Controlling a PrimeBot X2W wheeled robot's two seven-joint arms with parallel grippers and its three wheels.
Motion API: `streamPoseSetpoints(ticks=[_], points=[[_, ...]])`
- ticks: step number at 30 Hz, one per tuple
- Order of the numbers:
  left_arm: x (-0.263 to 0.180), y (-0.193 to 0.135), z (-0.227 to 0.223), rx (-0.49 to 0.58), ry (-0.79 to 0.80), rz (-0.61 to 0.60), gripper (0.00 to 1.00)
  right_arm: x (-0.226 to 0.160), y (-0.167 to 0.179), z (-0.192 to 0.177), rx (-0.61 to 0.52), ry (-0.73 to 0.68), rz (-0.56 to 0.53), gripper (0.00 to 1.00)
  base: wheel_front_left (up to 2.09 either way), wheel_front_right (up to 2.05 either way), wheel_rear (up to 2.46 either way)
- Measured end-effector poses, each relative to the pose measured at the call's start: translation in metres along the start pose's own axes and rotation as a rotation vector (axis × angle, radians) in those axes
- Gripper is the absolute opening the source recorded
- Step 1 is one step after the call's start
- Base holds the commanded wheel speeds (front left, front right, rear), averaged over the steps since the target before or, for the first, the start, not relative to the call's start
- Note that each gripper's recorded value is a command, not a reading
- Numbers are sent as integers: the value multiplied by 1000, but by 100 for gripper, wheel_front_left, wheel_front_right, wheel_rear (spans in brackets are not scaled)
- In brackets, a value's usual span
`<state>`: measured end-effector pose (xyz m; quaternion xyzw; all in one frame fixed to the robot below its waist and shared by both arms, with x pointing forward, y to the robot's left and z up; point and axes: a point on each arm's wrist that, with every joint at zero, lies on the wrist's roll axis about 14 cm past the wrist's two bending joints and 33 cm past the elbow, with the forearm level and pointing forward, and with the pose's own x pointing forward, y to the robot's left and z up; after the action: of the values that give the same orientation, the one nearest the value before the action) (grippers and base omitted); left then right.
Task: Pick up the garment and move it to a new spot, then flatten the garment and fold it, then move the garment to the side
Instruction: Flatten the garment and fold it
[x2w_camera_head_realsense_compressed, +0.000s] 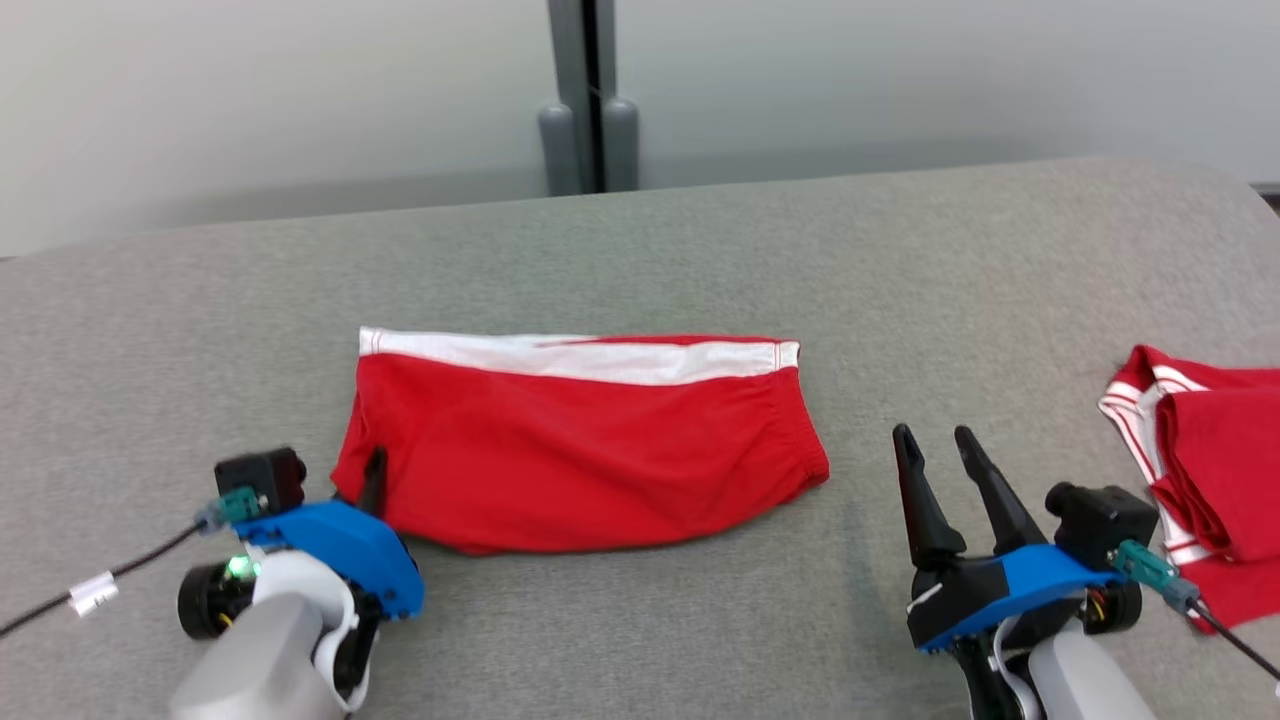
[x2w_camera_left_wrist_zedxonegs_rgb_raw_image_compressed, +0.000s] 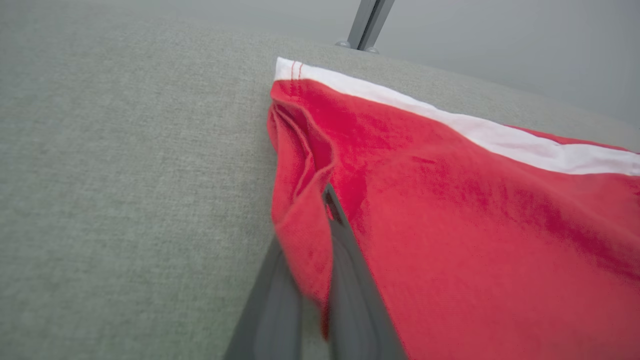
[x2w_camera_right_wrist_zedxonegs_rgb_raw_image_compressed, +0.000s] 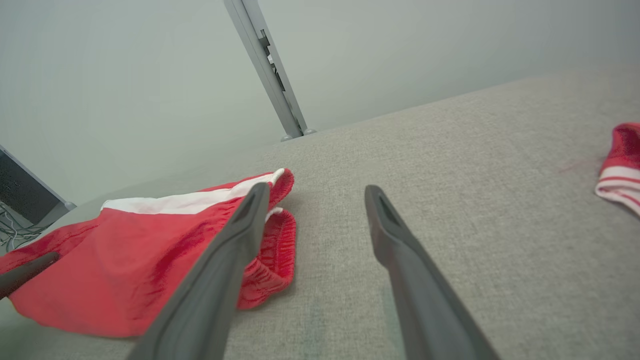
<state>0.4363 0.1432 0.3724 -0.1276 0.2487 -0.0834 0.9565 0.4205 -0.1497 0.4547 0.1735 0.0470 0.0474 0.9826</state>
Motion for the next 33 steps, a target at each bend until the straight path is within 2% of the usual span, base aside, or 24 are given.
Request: streamPoseSetpoints(ticks=[9, 10, 11, 12, 22, 33], points=[[-46, 10, -27, -70, -44, 75, 0, -4, 23, -12, -1, 36, 60, 100, 0, 0, 0], [-48, 11, -27, -65, -51, 82, 39, -4, 25, -14, -4, 42, 68, 100, 0, 0, 0], [-50, 11, -27, -58, -58, 86, 96, -3, 29, -16, -6, 48, 78, 100, 0, 0, 0], [-51, 11, -27, -58, -65, 88, 100, -2, 32, -18, -8, 53, 87, 100, 0, 0, 0], [-52, 5, -20, -64, -132, 84, 100, 42, 67, -30, -62, 100, 197, 100, 0, 0, 0], [-54, 17, -32, -89, -115, 106, 100, 48, 52, -89, -38, 283, 144, 100, 0, 0, 0]])
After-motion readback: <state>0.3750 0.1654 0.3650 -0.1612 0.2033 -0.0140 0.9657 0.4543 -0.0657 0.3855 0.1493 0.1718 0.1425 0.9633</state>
